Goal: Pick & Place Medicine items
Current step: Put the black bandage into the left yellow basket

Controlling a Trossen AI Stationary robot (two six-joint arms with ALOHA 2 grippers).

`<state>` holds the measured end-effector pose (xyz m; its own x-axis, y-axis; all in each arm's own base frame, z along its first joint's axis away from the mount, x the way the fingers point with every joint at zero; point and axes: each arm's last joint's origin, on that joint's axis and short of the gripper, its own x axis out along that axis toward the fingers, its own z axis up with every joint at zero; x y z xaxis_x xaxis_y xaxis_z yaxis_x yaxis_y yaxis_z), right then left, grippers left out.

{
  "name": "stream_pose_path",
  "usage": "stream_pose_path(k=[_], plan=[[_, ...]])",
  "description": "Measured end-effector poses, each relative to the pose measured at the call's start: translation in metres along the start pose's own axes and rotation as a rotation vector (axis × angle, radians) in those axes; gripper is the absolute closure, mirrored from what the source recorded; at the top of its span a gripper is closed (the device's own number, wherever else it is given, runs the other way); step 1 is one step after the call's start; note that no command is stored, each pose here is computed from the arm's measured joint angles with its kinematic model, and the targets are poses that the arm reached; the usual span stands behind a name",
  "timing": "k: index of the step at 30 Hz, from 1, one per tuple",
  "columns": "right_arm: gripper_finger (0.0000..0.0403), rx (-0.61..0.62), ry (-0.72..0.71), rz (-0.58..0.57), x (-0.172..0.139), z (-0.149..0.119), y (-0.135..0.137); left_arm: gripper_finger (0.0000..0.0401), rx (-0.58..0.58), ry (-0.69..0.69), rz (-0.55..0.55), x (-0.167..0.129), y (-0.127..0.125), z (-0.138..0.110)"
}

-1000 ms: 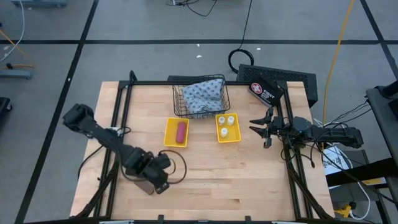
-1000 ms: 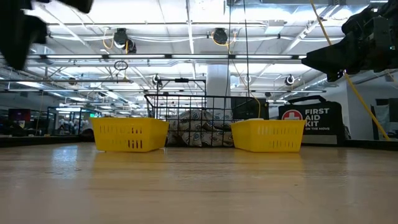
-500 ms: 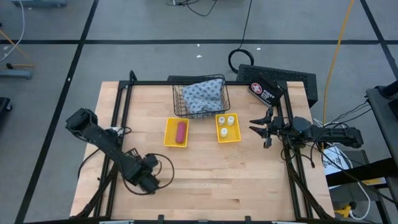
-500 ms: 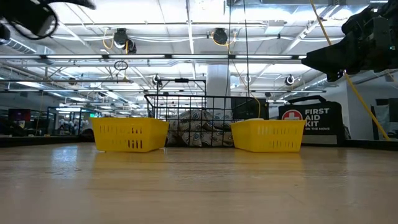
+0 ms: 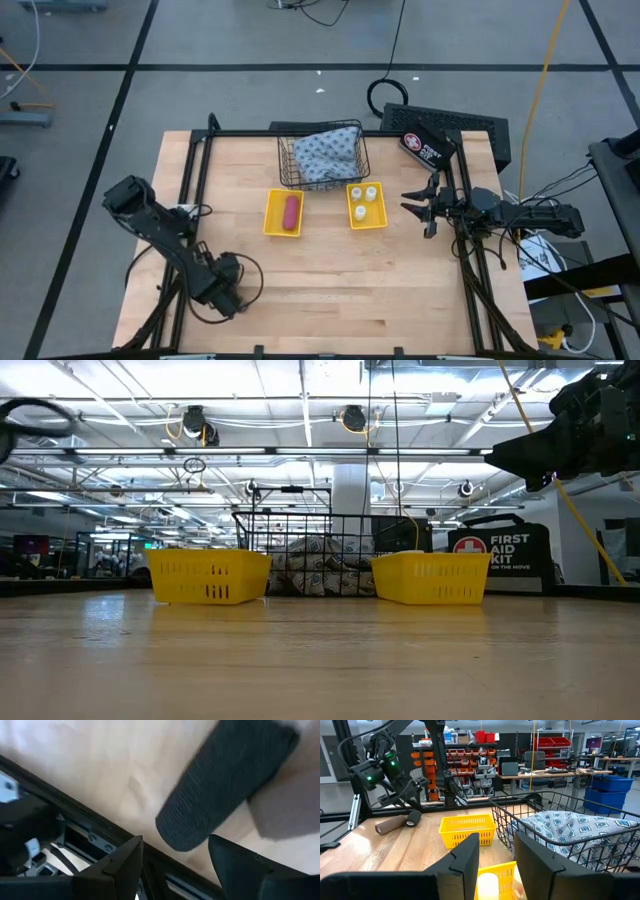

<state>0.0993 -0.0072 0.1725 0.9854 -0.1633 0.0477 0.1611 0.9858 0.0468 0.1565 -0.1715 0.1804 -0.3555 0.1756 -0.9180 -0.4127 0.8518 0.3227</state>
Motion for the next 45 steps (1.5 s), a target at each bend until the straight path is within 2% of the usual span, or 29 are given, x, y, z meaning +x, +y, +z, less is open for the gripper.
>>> stream_pose_path(k=[3,7,13,21,25,31,34,41,45], plan=[[0.0289,0.000,0.000,0.000,0.000,0.000,0.000,0.0167,0.053,0.010,-0.037,0.009,-0.004,-0.002],[0.0289,0.000,0.000,0.000,0.000,0.000,0.000,0.0167,0.126,-0.071,-0.080,0.022,-0.010,-0.004],[0.0289,0.000,0.000,0.000,0.000,0.000,0.000,0.0167,0.007,-0.236,-0.024,0.033,-0.006,0.001],[0.0289,0.000,0.000,0.000,0.000,0.000,0.000,0.0167,-0.123,-0.461,-0.012,0.030,-0.004,0.018],[0.0289,0.000,0.000,0.000,0.000,0.000,0.000,0.0167,-0.160,-0.423,-0.061,0.029,-0.005,0.024],[0.0289,0.000,0.000,0.000,0.000,0.000,0.000,0.0167,-0.253,-0.170,-0.119,0.030,-0.005,0.022],[0.0289,0.000,0.000,0.000,0.000,0.000,0.000,0.0167,-0.272,-0.108,-0.131,0.031,-0.006,0.018],[0.0289,0.000,0.000,0.000,0.000,0.000,0.000,0.0167,-0.403,-0.222,-0.127,0.031,-0.007,0.014],[0.0289,0.000,0.000,0.000,0.000,0.000,0.000,0.0167,-0.412,-0.245,-0.130,0.031,-0.008,0.014]])
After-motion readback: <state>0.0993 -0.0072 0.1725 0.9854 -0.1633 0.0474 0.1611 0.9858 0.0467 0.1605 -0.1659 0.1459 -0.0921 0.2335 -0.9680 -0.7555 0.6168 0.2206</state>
